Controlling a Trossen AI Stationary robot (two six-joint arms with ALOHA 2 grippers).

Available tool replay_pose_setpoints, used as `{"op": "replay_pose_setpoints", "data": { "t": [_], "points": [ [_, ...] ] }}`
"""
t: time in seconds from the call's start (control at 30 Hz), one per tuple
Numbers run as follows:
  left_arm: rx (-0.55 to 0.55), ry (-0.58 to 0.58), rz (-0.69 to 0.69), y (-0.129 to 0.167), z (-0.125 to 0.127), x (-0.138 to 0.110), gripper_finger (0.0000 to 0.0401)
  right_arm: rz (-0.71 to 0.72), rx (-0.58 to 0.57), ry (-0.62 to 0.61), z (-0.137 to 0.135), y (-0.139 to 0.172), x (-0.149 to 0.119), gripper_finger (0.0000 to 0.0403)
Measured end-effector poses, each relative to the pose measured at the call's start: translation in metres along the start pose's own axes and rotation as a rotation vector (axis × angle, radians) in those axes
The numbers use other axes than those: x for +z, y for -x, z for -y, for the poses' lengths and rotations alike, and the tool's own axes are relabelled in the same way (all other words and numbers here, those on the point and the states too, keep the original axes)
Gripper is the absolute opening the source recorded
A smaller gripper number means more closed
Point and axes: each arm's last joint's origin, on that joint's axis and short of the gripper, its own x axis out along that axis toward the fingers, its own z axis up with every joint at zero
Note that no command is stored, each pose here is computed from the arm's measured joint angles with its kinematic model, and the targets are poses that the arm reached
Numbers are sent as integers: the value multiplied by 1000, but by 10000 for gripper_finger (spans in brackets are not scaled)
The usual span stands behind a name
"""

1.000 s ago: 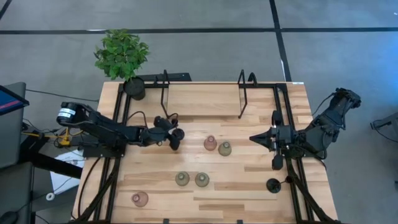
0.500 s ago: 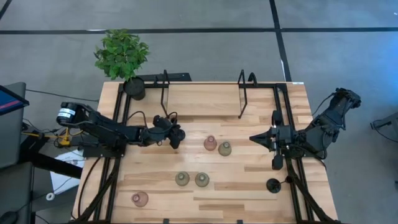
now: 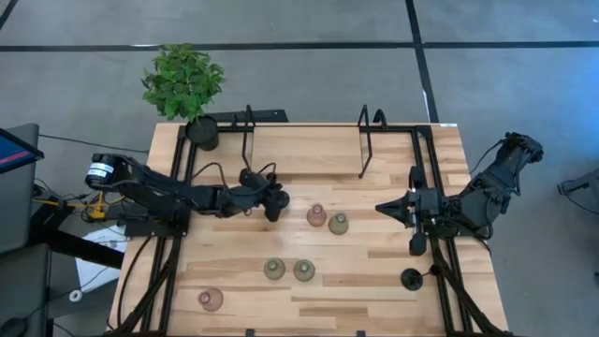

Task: Pick & Place candle stick holders
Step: Put the black candle holder on the shelf

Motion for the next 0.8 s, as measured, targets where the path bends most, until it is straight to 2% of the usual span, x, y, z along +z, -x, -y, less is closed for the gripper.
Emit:
{"op": "replay_pose_setpoints", "data": {
  "t": [0.27,0.43,0.63,0.8],
  "points": [
    [59,-33,-10,-7,9,56,12,2,0,-2,0,0,0,0],
    [165,-73,48,-20,-14,85,12,5,-9,-4,0,0,1,0],
    [344,-43,50,-44,-56,90,12,8,-22,-5,1,0,1,0],
    [366,0,103,-67,-68,88,12,10,-42,-3,1,0,1,0]
  ]
}}
